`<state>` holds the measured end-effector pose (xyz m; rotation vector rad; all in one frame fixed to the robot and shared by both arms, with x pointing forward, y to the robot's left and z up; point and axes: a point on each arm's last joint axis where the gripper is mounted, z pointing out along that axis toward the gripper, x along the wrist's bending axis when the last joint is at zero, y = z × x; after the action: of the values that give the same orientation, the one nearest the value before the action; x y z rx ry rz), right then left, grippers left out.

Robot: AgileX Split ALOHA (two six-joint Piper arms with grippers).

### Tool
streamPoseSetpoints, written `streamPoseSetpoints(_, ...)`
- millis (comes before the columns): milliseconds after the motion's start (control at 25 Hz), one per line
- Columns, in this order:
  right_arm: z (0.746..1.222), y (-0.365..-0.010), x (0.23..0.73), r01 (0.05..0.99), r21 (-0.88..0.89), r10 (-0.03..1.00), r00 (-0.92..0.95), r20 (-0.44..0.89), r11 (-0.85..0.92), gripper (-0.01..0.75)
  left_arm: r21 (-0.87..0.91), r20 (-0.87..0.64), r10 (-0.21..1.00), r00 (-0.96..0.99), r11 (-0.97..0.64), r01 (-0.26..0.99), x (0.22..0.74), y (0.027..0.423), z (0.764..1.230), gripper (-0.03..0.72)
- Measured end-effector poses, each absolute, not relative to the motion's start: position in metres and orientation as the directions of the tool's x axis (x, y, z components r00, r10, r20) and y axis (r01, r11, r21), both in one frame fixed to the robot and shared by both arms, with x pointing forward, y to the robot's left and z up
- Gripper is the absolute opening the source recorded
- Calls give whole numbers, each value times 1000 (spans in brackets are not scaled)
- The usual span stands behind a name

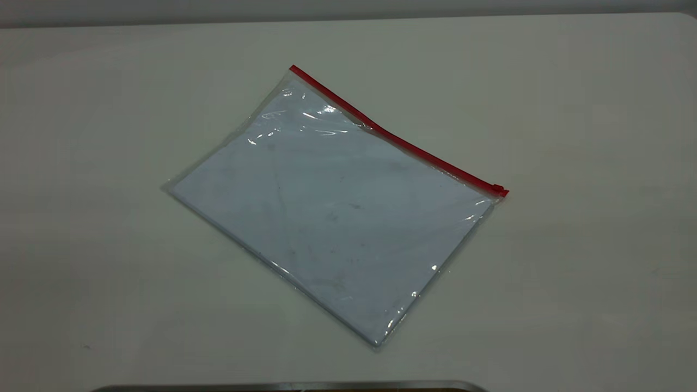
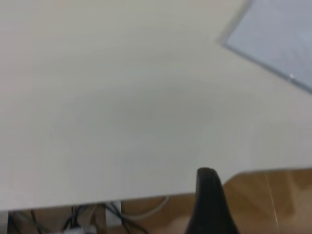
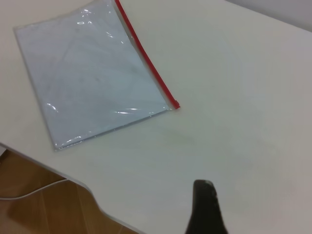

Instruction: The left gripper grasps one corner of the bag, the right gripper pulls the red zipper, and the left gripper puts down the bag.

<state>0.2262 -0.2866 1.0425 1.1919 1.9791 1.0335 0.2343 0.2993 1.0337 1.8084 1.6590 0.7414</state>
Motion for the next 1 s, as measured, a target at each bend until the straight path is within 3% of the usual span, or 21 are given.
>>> streamPoseSetpoints(200, 1042, -287, 226, 436, 851, 904, -416, -99, 293, 574, 778, 25, 997, 75, -67, 625, 223, 300, 1032, 589)
streamPoseSetpoints(1000, 1042, -286, 227, 451, 851, 925, -366, -98, 269, 574, 777, 24, 997, 74, -65, 626, 222, 300, 1032, 589)
